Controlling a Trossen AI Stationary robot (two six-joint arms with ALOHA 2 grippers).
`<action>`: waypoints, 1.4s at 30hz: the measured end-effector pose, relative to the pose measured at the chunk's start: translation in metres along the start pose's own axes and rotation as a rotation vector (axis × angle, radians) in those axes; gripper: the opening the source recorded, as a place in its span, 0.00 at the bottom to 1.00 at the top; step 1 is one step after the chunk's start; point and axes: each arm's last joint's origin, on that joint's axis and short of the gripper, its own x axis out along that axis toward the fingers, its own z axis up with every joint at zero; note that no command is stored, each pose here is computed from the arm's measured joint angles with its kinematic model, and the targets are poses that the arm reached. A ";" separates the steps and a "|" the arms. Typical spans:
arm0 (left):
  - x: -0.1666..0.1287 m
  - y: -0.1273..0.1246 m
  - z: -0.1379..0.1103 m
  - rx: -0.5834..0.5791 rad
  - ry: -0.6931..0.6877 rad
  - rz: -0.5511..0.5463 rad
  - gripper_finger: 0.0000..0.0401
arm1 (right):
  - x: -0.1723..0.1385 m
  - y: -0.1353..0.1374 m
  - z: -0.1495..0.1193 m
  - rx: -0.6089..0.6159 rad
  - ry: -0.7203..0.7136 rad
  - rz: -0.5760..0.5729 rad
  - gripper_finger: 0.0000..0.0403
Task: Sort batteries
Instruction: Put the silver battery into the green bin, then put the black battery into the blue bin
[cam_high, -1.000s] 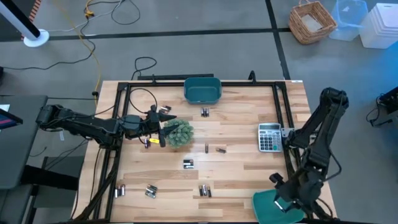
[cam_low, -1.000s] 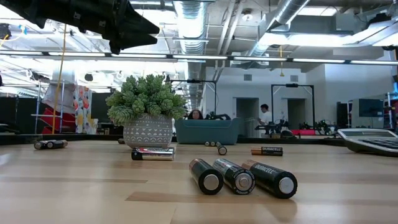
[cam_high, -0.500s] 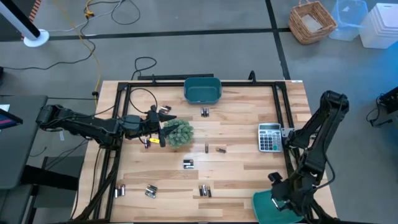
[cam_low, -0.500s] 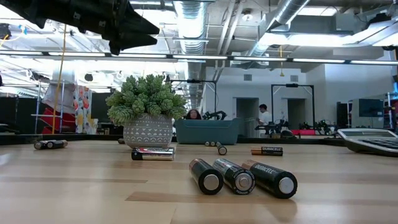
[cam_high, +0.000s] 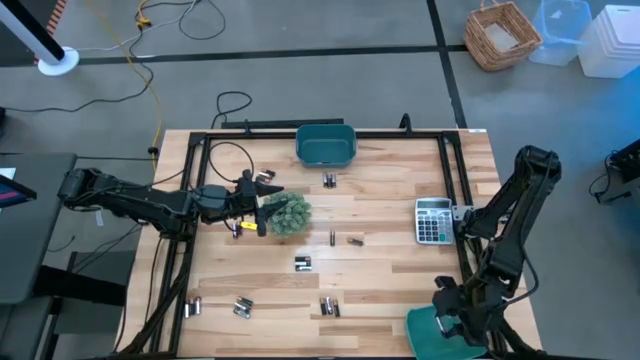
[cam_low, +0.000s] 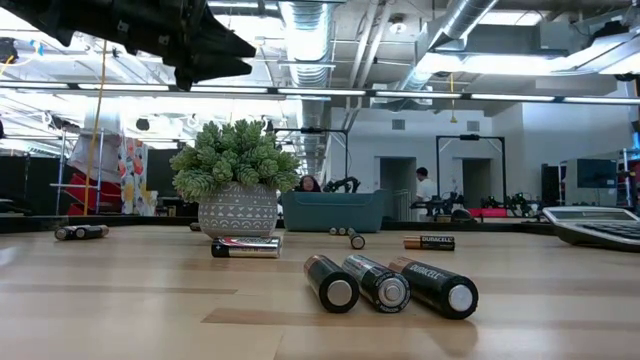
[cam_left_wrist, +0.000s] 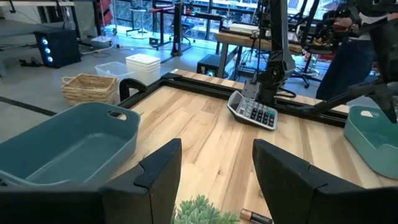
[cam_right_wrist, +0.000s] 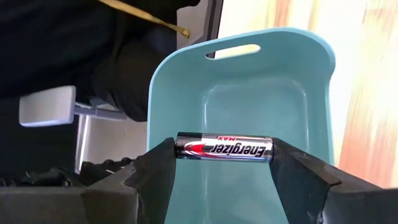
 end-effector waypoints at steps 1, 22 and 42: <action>0.000 0.000 0.000 -0.001 0.002 0.000 0.48 | 0.000 0.000 0.000 0.012 0.000 0.000 0.65; 0.000 0.000 -0.003 0.025 0.029 0.004 0.48 | 0.000 -0.003 0.007 -0.002 -0.008 0.011 0.65; 0.000 0.000 -0.003 0.018 0.030 0.003 0.48 | 0.001 -0.010 0.010 -0.011 0.009 -0.027 0.94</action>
